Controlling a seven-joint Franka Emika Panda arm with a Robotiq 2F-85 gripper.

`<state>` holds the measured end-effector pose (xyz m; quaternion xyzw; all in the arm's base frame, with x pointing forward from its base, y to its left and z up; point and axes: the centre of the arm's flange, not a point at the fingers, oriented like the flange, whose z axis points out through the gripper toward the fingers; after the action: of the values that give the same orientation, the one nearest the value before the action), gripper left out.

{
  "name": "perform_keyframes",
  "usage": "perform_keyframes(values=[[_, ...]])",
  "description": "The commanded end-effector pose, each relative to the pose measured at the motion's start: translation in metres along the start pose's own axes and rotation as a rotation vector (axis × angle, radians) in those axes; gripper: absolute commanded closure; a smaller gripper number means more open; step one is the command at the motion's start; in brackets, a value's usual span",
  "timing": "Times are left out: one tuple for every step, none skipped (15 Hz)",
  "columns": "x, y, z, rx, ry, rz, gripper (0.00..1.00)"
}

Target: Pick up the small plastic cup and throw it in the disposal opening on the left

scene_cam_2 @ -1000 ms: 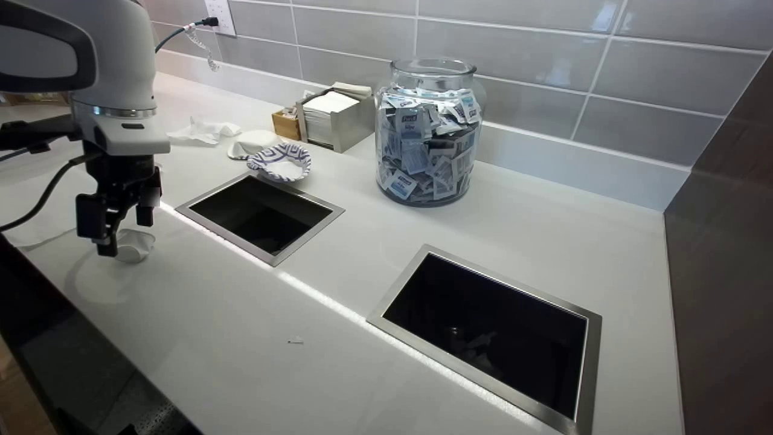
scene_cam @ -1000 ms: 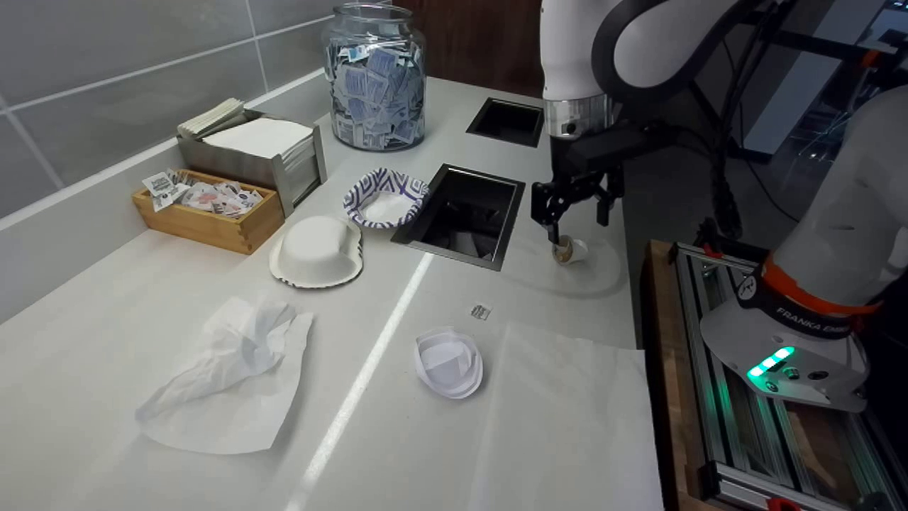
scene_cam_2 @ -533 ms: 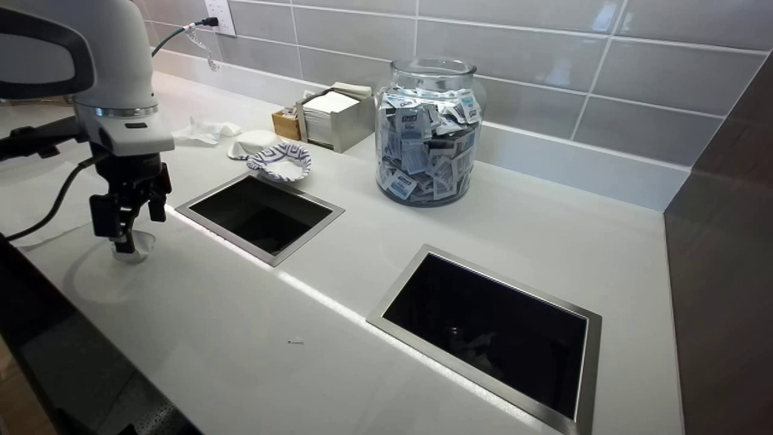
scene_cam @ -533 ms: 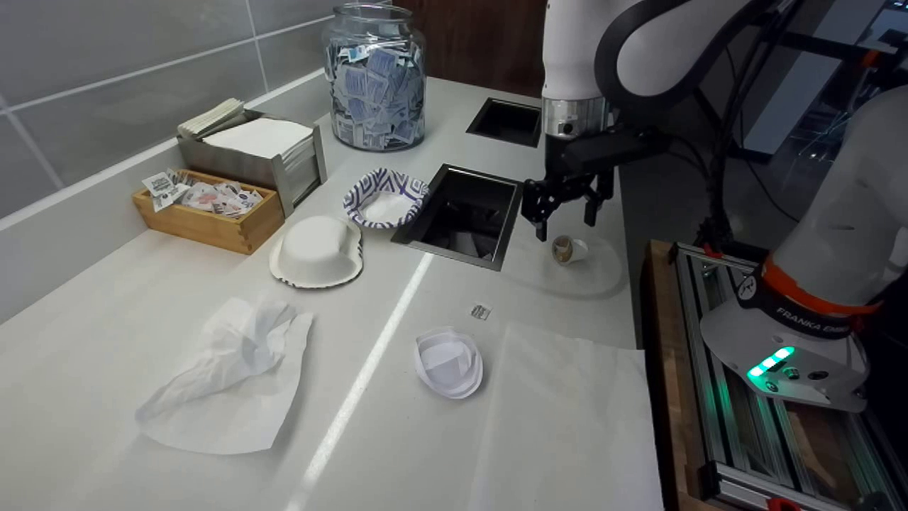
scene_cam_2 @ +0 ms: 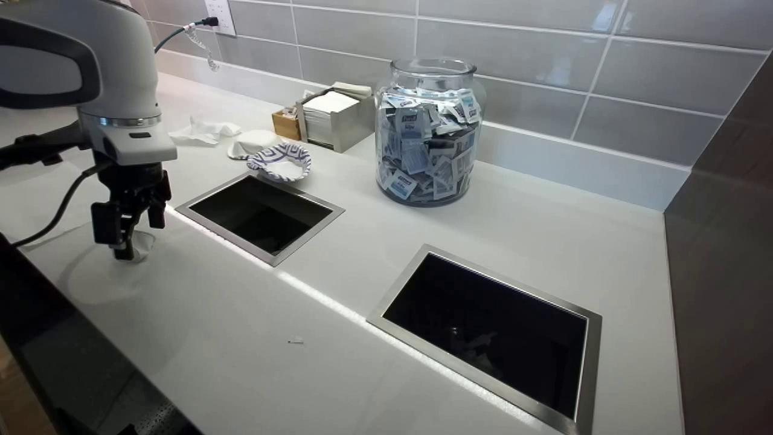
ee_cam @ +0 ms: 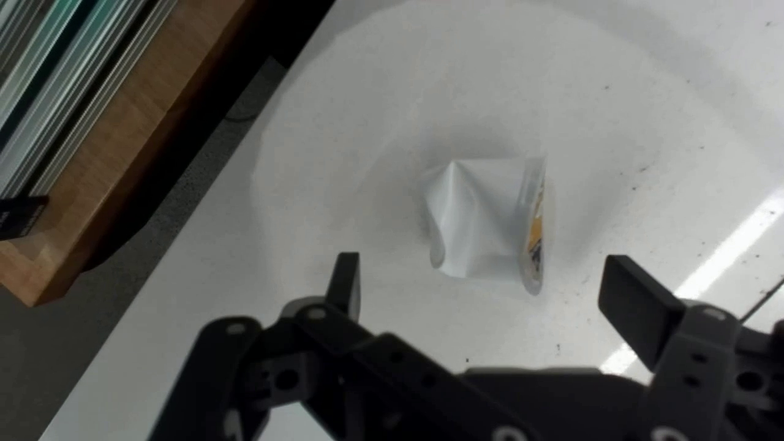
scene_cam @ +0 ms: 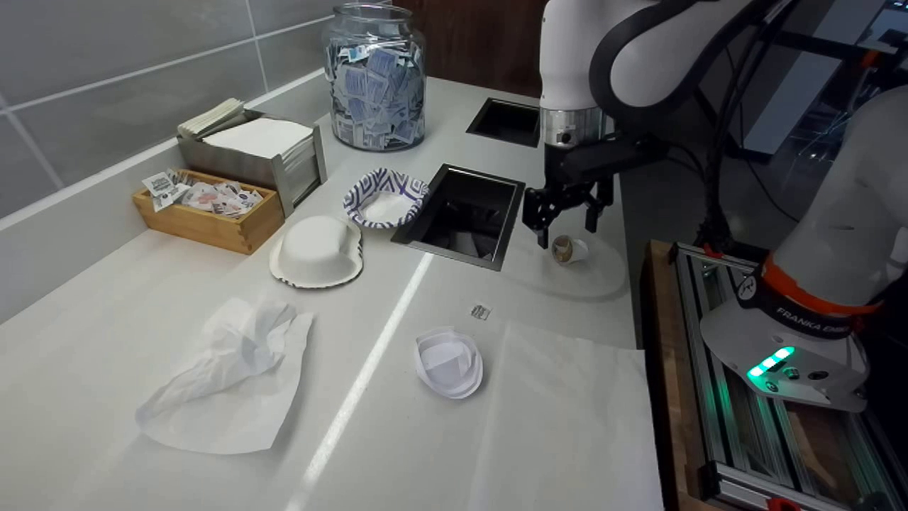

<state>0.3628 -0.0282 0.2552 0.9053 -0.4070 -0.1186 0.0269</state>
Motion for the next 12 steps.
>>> perform_keyframes(values=[[-0.004, 0.000, 0.012, 0.003, -0.028, -0.009, 0.00], [-0.004, -0.001, 0.014, 0.001, -0.035, -0.012, 0.00], [-0.005, -0.001, 0.015, -0.001, -0.039, -0.014, 0.00], [-0.005, -0.002, 0.016, -0.002, -0.044, -0.016, 0.00], [-0.005, -0.002, 0.017, -0.002, -0.048, -0.019, 0.00], [-0.005, -0.002, 0.019, -0.002, -0.051, -0.020, 0.00], [-0.005, -0.002, 0.020, 0.000, -0.056, -0.023, 0.00], [-0.005, -0.003, 0.022, 0.004, -0.063, -0.027, 0.00], [-0.005, -0.004, 0.024, 0.009, -0.071, -0.032, 0.00], [-0.005, -0.004, 0.025, 0.013, -0.078, -0.035, 0.00], [-0.006, -0.005, 0.026, 0.015, -0.085, -0.039, 0.00], [-0.006, -0.005, 0.027, 0.018, -0.091, -0.040, 0.00]])
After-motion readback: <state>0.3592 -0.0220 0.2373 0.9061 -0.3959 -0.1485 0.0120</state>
